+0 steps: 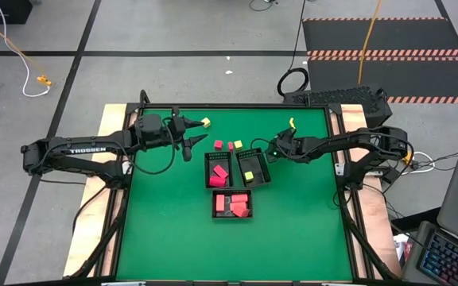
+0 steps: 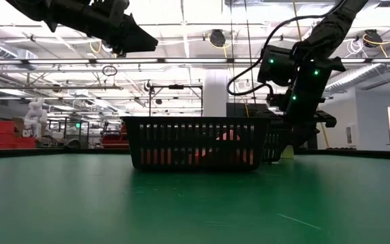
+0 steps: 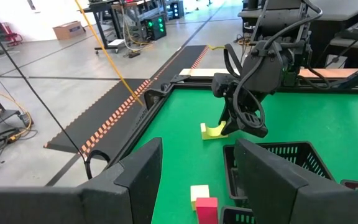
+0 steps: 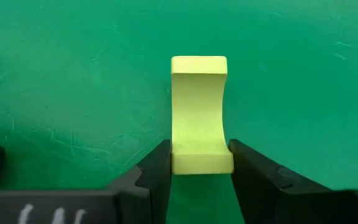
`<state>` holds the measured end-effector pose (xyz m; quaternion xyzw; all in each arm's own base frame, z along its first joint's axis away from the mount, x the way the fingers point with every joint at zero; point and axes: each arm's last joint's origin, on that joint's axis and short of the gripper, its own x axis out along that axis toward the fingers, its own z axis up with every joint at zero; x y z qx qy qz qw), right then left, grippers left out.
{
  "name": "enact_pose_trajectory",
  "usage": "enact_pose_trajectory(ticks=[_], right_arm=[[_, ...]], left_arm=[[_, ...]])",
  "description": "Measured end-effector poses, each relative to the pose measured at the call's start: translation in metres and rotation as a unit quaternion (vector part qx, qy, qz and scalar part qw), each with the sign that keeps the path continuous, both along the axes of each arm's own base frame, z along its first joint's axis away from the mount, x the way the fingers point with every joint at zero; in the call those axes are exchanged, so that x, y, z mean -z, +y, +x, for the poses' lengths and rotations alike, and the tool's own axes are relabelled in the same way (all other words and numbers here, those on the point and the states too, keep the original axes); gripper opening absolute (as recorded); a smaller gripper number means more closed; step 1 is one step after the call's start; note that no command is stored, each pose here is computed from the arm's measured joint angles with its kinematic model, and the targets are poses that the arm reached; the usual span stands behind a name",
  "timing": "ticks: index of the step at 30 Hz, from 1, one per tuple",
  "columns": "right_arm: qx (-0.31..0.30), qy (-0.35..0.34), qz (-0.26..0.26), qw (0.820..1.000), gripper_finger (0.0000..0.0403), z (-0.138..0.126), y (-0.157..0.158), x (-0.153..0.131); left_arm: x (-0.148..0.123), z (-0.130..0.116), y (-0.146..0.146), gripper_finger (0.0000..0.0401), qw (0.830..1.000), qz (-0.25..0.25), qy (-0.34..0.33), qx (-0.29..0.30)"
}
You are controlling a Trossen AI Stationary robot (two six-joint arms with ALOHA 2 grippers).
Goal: Sort & place blocks by color
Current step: Put the green block into the top right black bin
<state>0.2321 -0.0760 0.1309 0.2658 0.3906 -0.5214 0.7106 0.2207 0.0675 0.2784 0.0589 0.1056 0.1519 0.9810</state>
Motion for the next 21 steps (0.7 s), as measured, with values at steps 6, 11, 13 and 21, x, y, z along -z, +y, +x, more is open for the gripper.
enact_pose_trajectory(ticks=[6, 11, 13, 21], right_arm=[[-0.023, -0.023, -0.015, 0.999, 0.0135, 0.0, 0.0, -0.013], [-0.078, -0.098, -0.056, 0.991, 0.0125, 0.002, 0.006, -0.045], [-0.109, -0.137, -0.063, 0.983, 0.0125, 0.004, 0.012, -0.058], [-0.242, -0.271, -0.044, 0.93, 0.0134, 0.015, 0.045, -0.091]], left_arm=[[0.0, 0.0, 0.0, 0.0205, 1.0, 0.003, 0.001, 0.001], [0.0, 0.0, 0.0, 0.0205, 1.0, 0.004, 0.001, 0.001], [0.0, 0.0, 0.0, 0.0205, 1.0, 0.004, 0.002, 0.001], [0.0, 0.0, 0.0, 0.0205, 1.0, -0.007, -0.002, -0.002]])
